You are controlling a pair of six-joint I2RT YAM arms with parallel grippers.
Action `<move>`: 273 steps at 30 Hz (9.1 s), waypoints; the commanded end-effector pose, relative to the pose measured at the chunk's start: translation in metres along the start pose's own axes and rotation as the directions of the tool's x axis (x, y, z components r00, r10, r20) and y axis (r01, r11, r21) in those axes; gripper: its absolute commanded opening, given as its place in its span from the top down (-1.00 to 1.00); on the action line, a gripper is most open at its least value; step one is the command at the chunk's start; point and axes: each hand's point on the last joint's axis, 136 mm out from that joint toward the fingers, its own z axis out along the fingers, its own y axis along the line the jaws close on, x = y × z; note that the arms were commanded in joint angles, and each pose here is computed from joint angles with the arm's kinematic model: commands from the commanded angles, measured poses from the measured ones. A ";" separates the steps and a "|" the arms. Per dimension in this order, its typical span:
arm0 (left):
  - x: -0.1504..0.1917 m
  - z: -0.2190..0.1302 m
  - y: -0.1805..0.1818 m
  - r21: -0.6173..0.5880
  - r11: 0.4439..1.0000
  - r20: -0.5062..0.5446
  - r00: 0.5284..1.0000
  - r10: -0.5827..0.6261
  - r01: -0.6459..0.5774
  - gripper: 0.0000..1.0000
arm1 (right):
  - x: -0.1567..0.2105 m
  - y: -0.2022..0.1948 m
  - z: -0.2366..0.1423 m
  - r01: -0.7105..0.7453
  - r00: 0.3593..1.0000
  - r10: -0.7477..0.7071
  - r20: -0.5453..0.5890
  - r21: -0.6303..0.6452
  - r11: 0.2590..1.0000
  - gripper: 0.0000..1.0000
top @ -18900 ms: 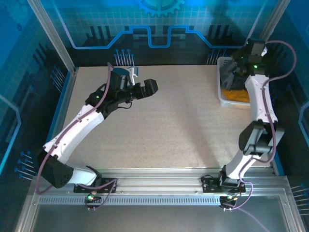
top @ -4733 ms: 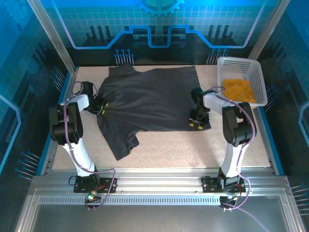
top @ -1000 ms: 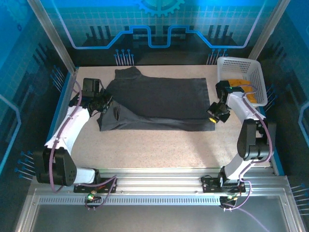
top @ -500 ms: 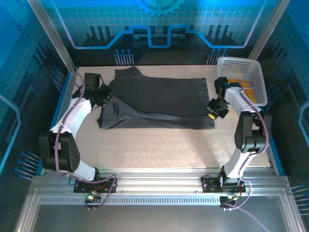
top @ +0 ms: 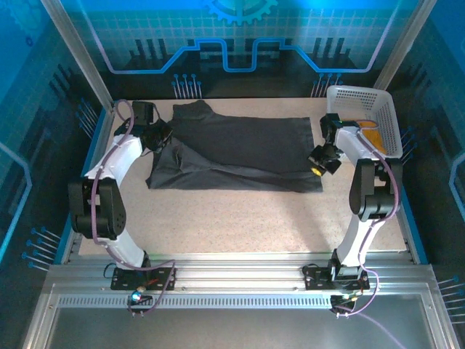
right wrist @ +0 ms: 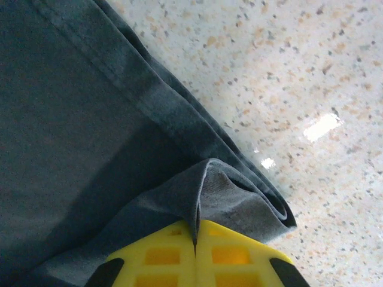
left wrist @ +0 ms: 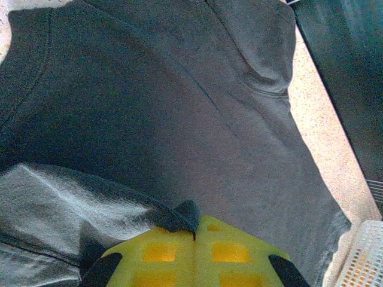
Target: Fold and stack the t-shirts
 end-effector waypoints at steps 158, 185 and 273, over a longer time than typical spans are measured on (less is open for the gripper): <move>0.129 -0.002 0.165 -0.443 0.896 -0.213 0.968 -0.131 0.023 0.40 | 0.138 0.002 0.033 0.483 0.872 -0.483 -0.077 -0.026 0.875 0.15; 0.042 -0.043 0.164 -0.426 0.874 0.065 0.971 -0.229 0.234 0.18 | 0.162 0.053 -0.014 0.572 0.818 -0.575 0.022 -0.143 0.808 -0.09; -0.058 0.063 -0.048 -0.011 0.993 -0.007 0.993 0.121 -0.121 1.00 | -0.075 0.140 0.081 0.434 0.890 -0.440 0.121 0.071 0.898 0.43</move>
